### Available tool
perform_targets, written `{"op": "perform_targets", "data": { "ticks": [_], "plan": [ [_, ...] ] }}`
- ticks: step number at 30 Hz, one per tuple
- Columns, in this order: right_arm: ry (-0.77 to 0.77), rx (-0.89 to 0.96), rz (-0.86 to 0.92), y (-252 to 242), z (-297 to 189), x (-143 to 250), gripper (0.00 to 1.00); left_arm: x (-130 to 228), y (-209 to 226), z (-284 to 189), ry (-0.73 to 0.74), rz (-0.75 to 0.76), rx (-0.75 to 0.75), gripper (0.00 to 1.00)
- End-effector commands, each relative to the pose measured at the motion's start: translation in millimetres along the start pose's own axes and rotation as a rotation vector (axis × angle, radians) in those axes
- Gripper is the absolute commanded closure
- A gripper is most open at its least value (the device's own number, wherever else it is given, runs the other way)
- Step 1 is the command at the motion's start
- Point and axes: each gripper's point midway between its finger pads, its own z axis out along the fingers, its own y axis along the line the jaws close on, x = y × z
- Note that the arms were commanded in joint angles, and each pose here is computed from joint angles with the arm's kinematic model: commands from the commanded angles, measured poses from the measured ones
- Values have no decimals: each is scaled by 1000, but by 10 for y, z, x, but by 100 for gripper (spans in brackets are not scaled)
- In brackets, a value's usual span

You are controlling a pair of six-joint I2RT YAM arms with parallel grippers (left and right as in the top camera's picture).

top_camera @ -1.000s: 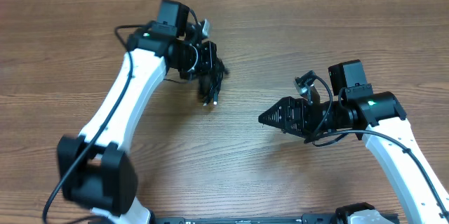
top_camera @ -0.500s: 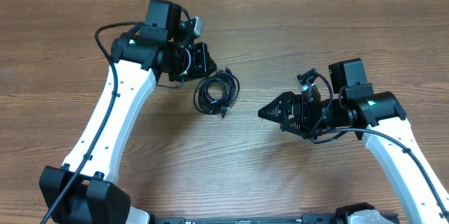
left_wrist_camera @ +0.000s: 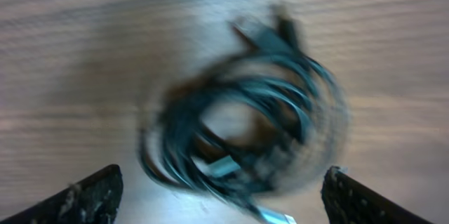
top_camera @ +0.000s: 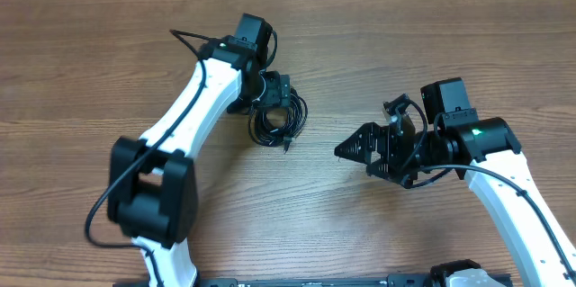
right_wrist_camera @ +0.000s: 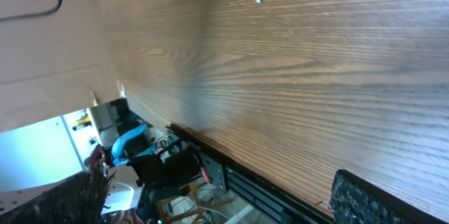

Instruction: Untangle cables

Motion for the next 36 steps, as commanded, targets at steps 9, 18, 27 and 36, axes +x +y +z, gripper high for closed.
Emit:
{"op": "perform_targets", "data": {
  "ticks": [9,18,27,36],
  "plan": [
    [-28,78,-1,-99,-21,-35,0,19,481,726,90,131,-228,43],
    [-36,74,-10,-88,-21,-57,0,-64,360,434,76,126,-190,96],
    [-59,56,-20,-45,-20,-124,0,-198,-571,-881,33,156,225,96],
    [-31,-162,-76,376,-39,-139,0,-72,-717,-1397,7,172,314,96]
  ]
}}
